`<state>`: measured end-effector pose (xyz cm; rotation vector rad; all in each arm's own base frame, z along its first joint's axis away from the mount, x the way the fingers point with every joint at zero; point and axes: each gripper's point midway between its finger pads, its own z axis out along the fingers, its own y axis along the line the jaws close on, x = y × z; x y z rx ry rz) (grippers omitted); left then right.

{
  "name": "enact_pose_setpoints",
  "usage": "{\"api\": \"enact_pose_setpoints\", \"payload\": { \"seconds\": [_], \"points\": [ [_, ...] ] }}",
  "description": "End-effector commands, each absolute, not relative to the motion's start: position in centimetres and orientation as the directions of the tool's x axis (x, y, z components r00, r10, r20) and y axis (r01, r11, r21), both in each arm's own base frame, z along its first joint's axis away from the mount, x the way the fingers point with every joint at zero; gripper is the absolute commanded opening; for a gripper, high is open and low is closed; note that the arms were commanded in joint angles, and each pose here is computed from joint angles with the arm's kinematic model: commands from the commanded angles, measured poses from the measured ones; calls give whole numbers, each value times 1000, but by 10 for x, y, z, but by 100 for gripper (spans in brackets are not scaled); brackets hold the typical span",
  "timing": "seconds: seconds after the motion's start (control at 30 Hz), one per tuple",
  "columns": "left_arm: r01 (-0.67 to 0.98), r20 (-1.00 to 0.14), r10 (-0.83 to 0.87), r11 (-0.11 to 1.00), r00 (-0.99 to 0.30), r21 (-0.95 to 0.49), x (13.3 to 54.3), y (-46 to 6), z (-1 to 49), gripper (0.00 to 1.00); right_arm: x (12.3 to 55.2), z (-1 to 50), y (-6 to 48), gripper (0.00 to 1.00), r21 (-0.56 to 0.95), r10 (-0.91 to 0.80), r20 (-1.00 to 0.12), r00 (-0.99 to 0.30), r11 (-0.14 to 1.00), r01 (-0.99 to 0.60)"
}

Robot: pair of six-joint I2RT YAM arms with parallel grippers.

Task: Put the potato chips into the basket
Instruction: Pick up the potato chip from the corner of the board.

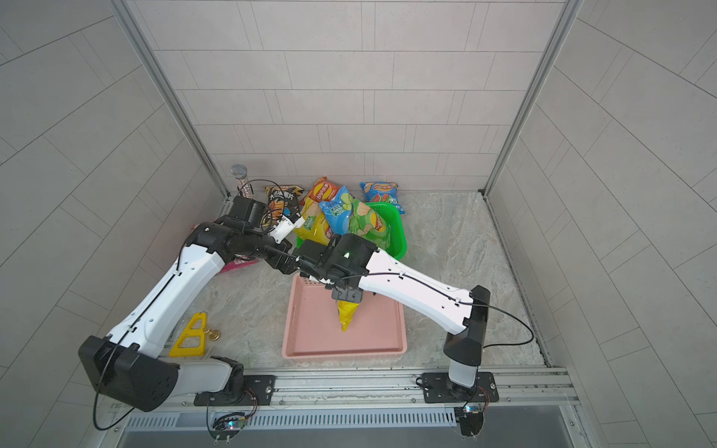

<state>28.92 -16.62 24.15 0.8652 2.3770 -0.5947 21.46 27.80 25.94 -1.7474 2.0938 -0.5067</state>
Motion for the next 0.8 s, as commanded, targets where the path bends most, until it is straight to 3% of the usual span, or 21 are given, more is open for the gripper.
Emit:
{"api": "enact_pose_setpoints", "payload": {
  "seconds": [0.0, 0.13, 0.47, 0.57, 0.77],
  "points": [
    [664, -611, 435, 719, -662, -207, 295, -163, 240, 100, 222, 280, 269, 0, -668, -994, 72, -77, 9, -744],
    [683, -621, 444, 699, -646, -211, 294, -166, 240, 100, 233, 281, 269, 0, -771, -993, 101, -65, -37, -636],
    [835, -646, 552, 478, -527, -273, 247, -183, 250, 100, 242, 303, 276, 0, -867, -993, -117, 17, 94, -489],
    [817, -646, 538, 519, -541, -252, 253, -179, 251, 100, 247, 311, 277, 0, -876, -981, -185, 64, 135, -464],
    [601, -642, 373, 780, -670, -175, 306, -138, 257, 100, 277, 341, 272, 0, -839, -922, -383, 55, 322, -439]
  ]
}}
